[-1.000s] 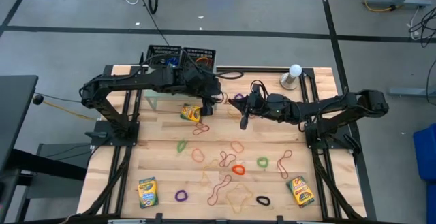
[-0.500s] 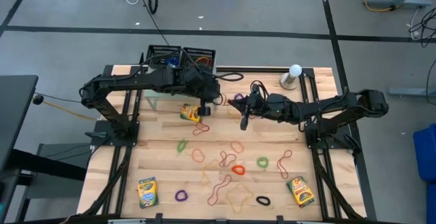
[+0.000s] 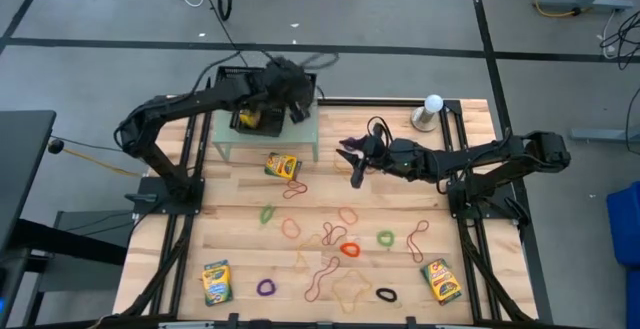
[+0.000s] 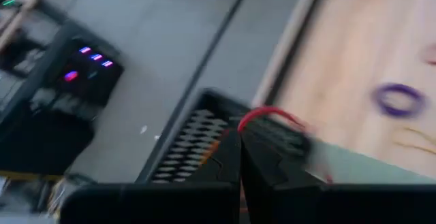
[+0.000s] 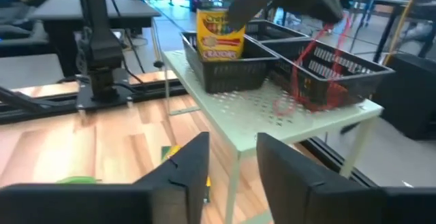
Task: Pick & Place Office Desk Supplies
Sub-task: Put the red rubber band into the top right black bin
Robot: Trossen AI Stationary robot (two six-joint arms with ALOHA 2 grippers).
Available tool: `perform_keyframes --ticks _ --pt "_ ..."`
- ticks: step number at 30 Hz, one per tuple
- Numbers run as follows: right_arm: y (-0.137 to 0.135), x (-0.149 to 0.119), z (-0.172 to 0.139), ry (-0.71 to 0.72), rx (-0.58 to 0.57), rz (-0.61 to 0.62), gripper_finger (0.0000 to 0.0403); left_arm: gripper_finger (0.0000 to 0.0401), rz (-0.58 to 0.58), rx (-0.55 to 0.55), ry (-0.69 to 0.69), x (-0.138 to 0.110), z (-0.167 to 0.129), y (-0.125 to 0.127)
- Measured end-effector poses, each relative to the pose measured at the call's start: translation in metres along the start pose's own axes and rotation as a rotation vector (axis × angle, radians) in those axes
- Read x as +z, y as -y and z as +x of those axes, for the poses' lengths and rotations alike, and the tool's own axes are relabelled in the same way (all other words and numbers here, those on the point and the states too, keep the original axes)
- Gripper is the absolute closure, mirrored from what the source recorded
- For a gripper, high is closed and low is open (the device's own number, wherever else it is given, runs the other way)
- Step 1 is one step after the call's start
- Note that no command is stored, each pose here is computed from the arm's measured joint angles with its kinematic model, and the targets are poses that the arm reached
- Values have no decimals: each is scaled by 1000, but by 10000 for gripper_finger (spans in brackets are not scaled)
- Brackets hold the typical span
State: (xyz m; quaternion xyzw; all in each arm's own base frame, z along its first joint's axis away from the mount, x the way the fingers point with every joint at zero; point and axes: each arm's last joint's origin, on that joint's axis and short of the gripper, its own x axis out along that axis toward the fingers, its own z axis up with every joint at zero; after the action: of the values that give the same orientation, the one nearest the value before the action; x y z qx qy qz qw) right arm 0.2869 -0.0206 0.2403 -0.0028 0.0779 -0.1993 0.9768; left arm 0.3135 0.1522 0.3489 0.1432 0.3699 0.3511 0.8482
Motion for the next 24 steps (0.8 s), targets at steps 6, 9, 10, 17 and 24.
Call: perform_keyframes --ticks 6,9,10,17,24 --pt "0 -5 0 -45 -4 -22 238 397 -71 35 30 -2 9 -20" --pt "0 -7 0 -67 -4 -34 242 397 -48 27 37 -1 6 -21" --pt "0 -7 0 -72 -5 -36 247 397 -48 22 46 0 2 -21" --pt "0 -8 0 -74 -2 -39 294 397 -39 -47 97 3 -33 -19" --pt "0 -8 0 -75 9 -38 320 397 -60 -39 164 6 -61 -26"
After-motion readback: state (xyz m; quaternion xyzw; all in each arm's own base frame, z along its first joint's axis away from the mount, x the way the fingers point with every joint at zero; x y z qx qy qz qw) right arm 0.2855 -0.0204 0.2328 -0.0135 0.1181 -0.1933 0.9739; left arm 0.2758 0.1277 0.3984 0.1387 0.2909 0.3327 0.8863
